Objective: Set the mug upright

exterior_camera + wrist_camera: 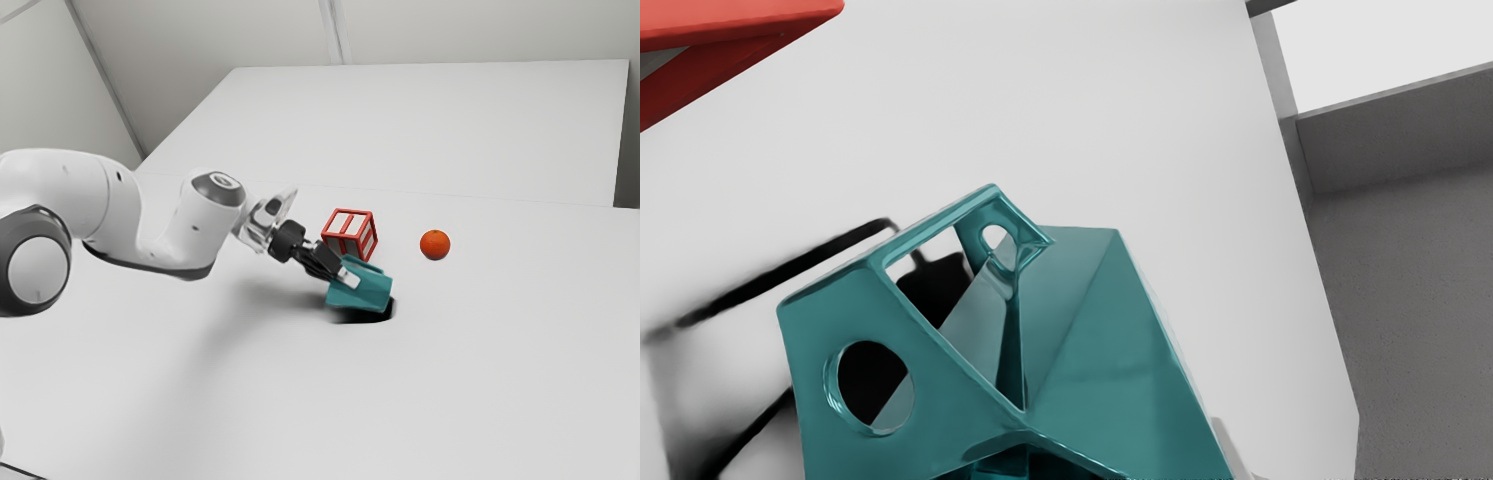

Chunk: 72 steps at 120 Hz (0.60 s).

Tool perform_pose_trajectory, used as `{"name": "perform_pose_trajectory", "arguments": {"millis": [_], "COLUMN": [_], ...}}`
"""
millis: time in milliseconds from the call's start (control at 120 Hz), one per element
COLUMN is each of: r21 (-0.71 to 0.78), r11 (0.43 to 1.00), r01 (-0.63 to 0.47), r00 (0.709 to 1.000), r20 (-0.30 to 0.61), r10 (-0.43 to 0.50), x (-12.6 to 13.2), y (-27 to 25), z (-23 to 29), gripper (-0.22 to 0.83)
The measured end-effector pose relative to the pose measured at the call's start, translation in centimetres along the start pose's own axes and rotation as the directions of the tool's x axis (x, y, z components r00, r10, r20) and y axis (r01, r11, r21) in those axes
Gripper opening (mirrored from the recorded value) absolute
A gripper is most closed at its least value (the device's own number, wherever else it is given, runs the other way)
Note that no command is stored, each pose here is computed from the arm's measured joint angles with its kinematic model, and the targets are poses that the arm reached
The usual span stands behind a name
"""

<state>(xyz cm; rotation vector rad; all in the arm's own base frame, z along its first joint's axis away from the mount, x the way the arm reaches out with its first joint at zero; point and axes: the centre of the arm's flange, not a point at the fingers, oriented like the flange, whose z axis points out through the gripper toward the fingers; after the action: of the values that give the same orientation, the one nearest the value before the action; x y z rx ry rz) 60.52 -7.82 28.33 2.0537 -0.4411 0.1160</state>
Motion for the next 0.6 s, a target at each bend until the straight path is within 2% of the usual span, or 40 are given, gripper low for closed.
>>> {"name": "perform_pose_trajectory", "arguments": {"millis": [200,333,492,600], "r21": [0.069,0.207,0.423,0.533], "r11": [0.995,0.968,0.872,0.790], "r01": [-0.077,-0.139,-0.248,-0.302], "r00": [0.997,0.986,0.942,0.914], "r20": [0.030,0.125,0.316,0.398], "r10": [0.075,0.115,0.115,0.081], "x": [1.0,1.2,1.4,1.6], "y": [3.8,5.8,7.8,8.7], "z": [-0.4,-1.5,-2.6,-2.9], "gripper": [-0.16,-0.17,-0.17,-0.17]}}
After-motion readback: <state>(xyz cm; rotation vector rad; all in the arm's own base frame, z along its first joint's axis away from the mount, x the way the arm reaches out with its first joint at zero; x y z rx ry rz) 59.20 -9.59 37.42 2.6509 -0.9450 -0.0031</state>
